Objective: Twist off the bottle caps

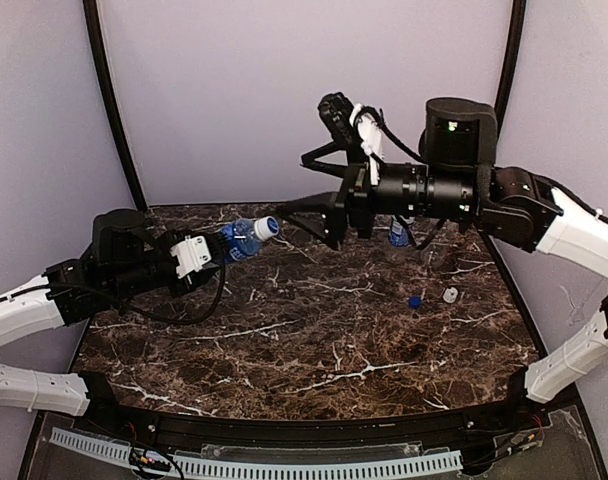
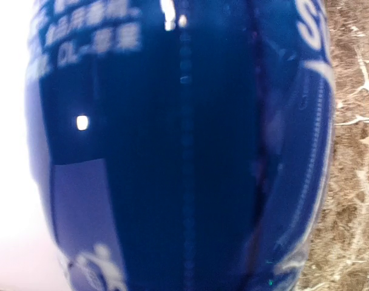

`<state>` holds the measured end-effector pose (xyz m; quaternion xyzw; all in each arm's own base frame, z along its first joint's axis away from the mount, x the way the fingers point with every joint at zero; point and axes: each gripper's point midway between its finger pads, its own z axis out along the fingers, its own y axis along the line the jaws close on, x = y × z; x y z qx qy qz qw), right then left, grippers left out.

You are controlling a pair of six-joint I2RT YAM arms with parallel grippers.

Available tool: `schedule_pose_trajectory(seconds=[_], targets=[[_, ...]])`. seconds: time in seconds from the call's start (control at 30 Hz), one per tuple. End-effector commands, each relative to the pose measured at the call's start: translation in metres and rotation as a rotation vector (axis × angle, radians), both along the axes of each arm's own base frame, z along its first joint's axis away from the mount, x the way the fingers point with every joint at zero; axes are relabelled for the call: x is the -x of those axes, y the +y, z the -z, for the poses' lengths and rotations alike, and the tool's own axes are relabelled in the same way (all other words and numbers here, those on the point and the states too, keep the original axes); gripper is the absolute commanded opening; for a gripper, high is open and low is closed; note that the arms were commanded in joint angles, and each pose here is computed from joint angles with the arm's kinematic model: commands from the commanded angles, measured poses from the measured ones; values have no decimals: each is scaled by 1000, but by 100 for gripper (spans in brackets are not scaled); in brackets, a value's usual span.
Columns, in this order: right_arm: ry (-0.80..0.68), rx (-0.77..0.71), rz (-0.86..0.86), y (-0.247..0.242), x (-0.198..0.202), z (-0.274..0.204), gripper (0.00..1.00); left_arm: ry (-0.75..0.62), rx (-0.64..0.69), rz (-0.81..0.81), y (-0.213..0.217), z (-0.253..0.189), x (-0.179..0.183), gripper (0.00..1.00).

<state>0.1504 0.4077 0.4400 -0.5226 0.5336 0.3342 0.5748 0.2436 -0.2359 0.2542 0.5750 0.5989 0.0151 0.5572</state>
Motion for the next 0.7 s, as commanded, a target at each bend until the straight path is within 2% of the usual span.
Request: schedule_pose_trajectory(seconds=[0.0, 0.1, 0.3, 0.47, 0.6, 0.67], targets=[[695, -187, 237, 8, -54, 11, 96, -268, 12, -184, 21, -42, -32, 28], [841, -211, 267, 12, -65, 25, 91, -282, -20, -187, 23, -38, -33, 28], [949, -159, 225, 35, -73, 44, 87, -268, -47, -165, 21, -27, -31, 28], [977, -120, 178, 50, -75, 52, 74, -264, -50, -158, 21, -26, -30, 28], [1019, -89, 174, 53, -77, 67, 69, -262, -48, -159, 21, -26, -30, 28], [1034, -82, 173, 53, -77, 71, 60, -258, -45, -159, 21, -26, -30, 28]])
